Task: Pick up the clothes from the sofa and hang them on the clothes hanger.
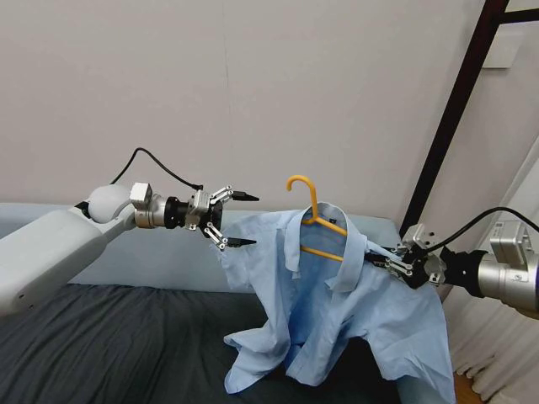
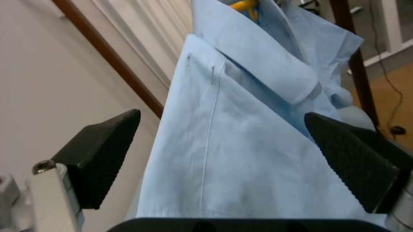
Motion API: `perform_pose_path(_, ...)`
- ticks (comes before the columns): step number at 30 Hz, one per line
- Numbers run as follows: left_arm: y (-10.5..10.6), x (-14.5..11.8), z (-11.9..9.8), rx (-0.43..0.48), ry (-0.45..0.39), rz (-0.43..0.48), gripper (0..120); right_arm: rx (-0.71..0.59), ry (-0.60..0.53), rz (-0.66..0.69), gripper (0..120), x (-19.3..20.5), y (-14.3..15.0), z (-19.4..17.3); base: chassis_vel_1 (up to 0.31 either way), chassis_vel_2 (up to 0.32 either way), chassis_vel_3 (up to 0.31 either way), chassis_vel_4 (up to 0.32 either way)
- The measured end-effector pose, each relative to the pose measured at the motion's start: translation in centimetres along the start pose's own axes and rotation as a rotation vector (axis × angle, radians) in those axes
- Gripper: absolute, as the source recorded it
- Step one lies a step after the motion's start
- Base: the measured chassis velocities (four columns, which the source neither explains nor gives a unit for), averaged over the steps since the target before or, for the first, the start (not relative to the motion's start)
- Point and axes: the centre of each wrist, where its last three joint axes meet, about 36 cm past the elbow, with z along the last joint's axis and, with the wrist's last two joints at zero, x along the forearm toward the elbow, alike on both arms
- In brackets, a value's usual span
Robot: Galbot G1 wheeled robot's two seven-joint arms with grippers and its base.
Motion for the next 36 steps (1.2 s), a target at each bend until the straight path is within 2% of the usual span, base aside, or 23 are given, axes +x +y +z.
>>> perform_pose_path(1,0.0,0.0,0.0,0.0,0.0,0.0,100,0.0,0.0,0.0,7,0.0,0.0,0.0,0.0,0.0,0.0,0.0)
perform_pose_path(4,-1.9,0.1,0.1,0.028,-0.052,-0.123,100,-0.051,-0.022,0.022,7,-0.4,0.0,0.4,0.0,0.0,0.0,0.0)
perform_pose_path(5,-1.9,0.1,0.1,0.028,-0.052,-0.123,100,-0.051,-0.022,0.022,7,-0.4,0.0,0.4,0.0,0.0,0.0,0.0)
perform_pose_path(9,-5.1,-0.5,0.0,0.072,-0.087,-0.303,100,-0.105,-0.031,0.053,7,-0.9,0.2,0.9,0.0,0.0,0.0,0.0)
perform_pose_path(10,-5.1,-0.5,0.0,0.072,-0.087,-0.303,100,-0.105,-0.031,0.053,7,-0.9,0.2,0.9,0.0,0.0,0.0,0.0)
perform_pose_path(13,-8.5,-1.4,0.0,0.113,-0.118,-0.464,100,-0.165,-0.041,0.097,7,-1.0,0.2,0.7,0.0,0.0,0.0,0.0)
perform_pose_path(15,-11.1,-2.5,-0.1,0.15,-0.133,-0.53,100,-0.192,-0.044,0.125,7,-0.9,0.0,0.4,0.0,0.0,0.0,0.0)
perform_pose_path(16,-11.1,-2.5,-0.1,0.15,-0.133,-0.53,100,-0.192,-0.044,0.125,7,-0.9,0.0,0.4,0.0,0.0,0.0,0.0)
perform_pose_path(20,-15.0,-5.2,-1.8,0.183,-0.178,-0.555,100,-0.201,-0.034,0.165,7,-0.8,-0.4,0.2,0.0,0.0,0.0,0.0)
perform_pose_path(24,-17.3,-7.5,-3.5,0.229,-0.199,-0.608,100,-0.183,-0.031,0.186,7,-1.0,-0.1,0.2,0.0,0.0,0.0,0.0)
perform_pose_path(27,-19.7,-9.5,-4.8,0.288,-0.168,-0.718,99,-0.182,-0.025,0.181,7,-1.3,0.4,0.5,0.0,0.0,0.0,0.0)
perform_pose_path(28,-19.7,-9.5,-4.8,0.288,-0.168,-0.718,99,-0.182,-0.025,0.181,7,-1.3,0.4,0.5,0.0,0.0,0.0,0.0)
perform_pose_path(30,-21.6,-10.8,-5.7,0.347,-0.123,-0.783,97,-0.188,-0.03,0.178,7,-1.4,0.5,0.7,0.0,0.0,0.0,0.0)
perform_pose_path(31,-22.4,-11.4,-6.1,0.369,-0.104,-0.804,93,-0.189,-0.033,0.177,7,-1.5,0.6,0.7,0.0,0.0,0.0,0.0)
perform_pose_path(36,-24.1,-13.1,-6.0,0.407,-0.072,-0.834,89,-0.18,-0.038,0.17,7,-1.4,1.0,0.3,0.0,0.0,0.0,0.0)
